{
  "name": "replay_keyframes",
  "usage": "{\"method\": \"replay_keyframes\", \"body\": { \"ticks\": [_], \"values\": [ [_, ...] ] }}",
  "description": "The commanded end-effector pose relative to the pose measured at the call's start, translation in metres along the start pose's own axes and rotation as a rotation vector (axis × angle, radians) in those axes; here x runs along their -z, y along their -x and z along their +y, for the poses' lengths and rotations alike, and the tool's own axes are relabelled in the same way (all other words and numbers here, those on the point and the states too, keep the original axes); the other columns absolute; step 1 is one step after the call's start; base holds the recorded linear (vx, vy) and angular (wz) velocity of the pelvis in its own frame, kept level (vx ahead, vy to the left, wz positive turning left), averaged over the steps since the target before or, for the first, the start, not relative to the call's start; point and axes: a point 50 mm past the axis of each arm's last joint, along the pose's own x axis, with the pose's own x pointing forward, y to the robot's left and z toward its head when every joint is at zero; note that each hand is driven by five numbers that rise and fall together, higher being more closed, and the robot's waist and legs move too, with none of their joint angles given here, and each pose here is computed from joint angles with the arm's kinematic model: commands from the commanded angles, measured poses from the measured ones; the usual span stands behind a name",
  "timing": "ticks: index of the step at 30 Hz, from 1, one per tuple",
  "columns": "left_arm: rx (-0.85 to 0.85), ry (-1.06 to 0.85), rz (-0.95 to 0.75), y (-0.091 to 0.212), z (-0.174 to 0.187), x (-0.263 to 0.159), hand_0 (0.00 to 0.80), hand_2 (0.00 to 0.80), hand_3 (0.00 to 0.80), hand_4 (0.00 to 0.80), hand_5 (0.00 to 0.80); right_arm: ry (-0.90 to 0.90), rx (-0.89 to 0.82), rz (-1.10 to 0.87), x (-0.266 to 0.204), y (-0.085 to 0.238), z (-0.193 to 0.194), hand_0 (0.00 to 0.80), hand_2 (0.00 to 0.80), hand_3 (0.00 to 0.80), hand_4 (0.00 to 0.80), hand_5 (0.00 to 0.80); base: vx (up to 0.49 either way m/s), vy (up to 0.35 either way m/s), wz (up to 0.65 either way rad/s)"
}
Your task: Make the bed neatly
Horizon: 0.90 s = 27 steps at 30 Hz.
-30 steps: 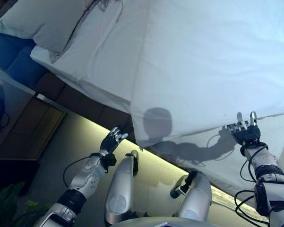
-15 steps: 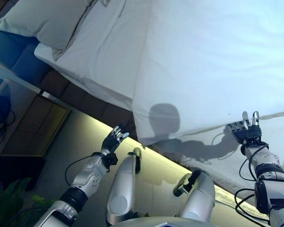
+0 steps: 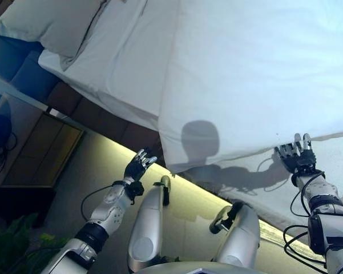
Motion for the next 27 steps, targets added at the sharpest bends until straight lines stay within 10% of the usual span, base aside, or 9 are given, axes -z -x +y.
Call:
{"method": "replay_keyframes", "body": {
  "ticks": [1,27],
  "values": [
    [0.020,0.033,-0.077,-0.002,-0.007,-0.011,0.000,0.000,0.000,0.000,0.000,0.020,-0.049,-0.032,-0.021,-0.004,0.019,0.800,0.800,0.800,0.800,0.800,0.031,0.009,0.05],
    [-0.049,-0.072,-0.069,0.005,0.009,-0.018,0.000,0.000,0.000,0.000,0.000,0.273,-0.325,0.068,0.052,-0.002,0.029,0.800,0.800,0.800,0.800,0.800,0.028,-0.031,0.00]
  ]
}}
